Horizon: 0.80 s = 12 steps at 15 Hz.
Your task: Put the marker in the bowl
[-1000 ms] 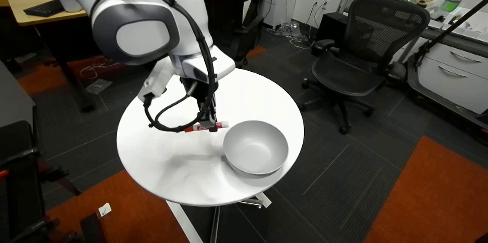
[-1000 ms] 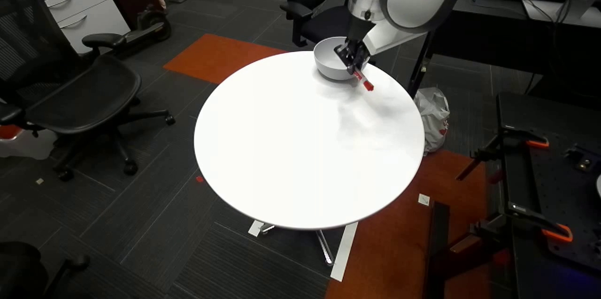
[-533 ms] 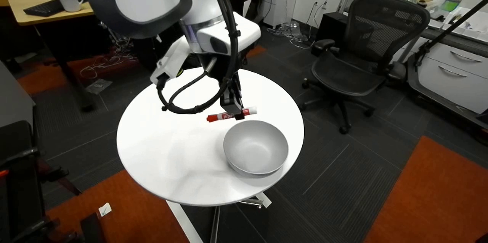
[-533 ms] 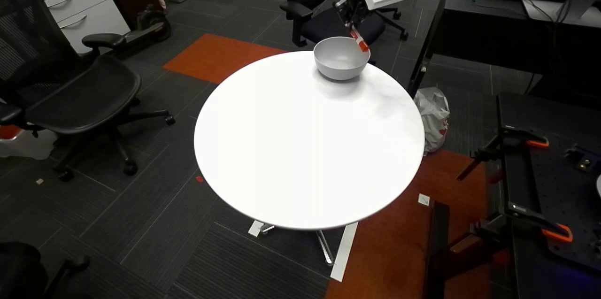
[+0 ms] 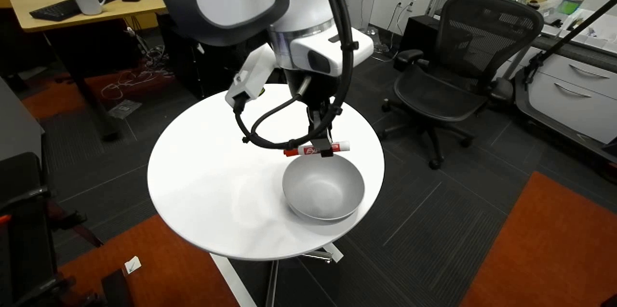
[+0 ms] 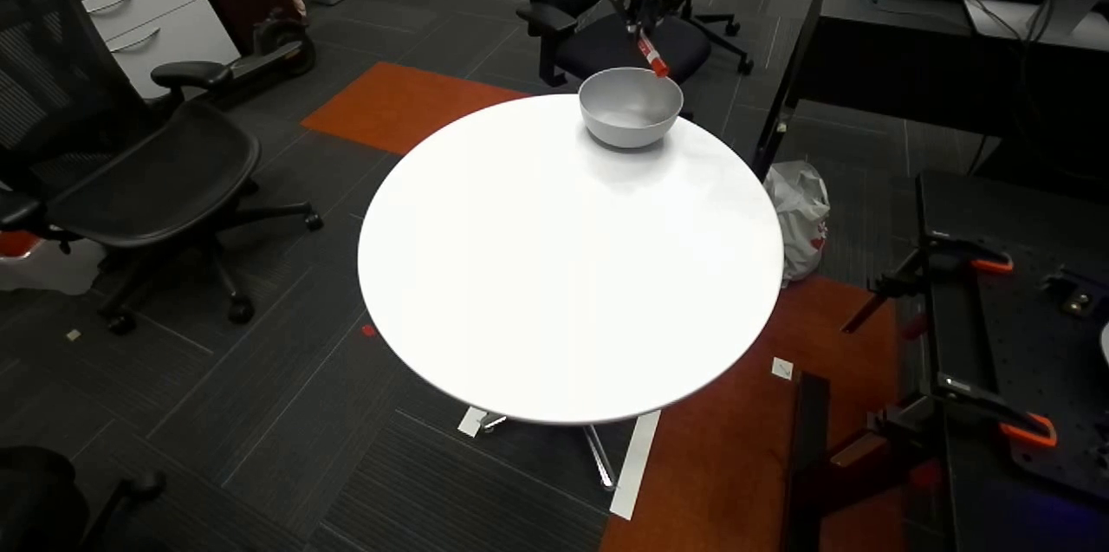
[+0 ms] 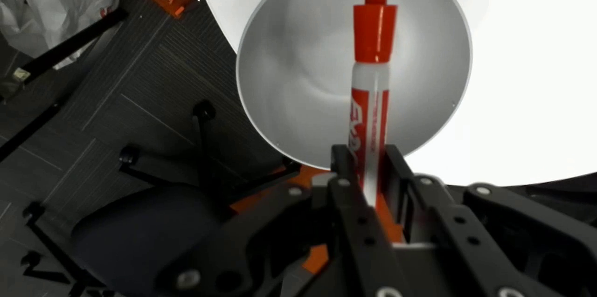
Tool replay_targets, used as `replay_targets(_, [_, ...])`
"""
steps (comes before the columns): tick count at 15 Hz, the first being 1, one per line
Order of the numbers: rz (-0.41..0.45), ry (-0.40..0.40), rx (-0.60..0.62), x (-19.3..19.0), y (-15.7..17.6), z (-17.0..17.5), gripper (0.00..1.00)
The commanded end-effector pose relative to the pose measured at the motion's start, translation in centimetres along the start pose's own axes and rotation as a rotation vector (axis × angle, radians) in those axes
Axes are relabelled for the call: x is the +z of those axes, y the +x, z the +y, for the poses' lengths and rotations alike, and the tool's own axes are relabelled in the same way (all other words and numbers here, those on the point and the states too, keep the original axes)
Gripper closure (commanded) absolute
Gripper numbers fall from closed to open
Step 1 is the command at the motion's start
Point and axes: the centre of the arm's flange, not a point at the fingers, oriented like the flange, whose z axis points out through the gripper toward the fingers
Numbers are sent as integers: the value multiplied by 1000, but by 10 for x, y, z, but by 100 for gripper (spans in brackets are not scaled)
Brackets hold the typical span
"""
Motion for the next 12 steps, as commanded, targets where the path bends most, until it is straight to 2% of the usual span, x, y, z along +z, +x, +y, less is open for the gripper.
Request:
replay_targets(1, [-83,0,2,22,28,-7,95])
replay_targets(6, [-144,-7,16,49,34,-8,95])
replay_targets(7, [-150,-9,14,53,34,-9,55])
replay_targets(8, [-155,-12,13,56,34,-10,54])
replay_targets(12, [-167,-15,13,61,34,-14,26])
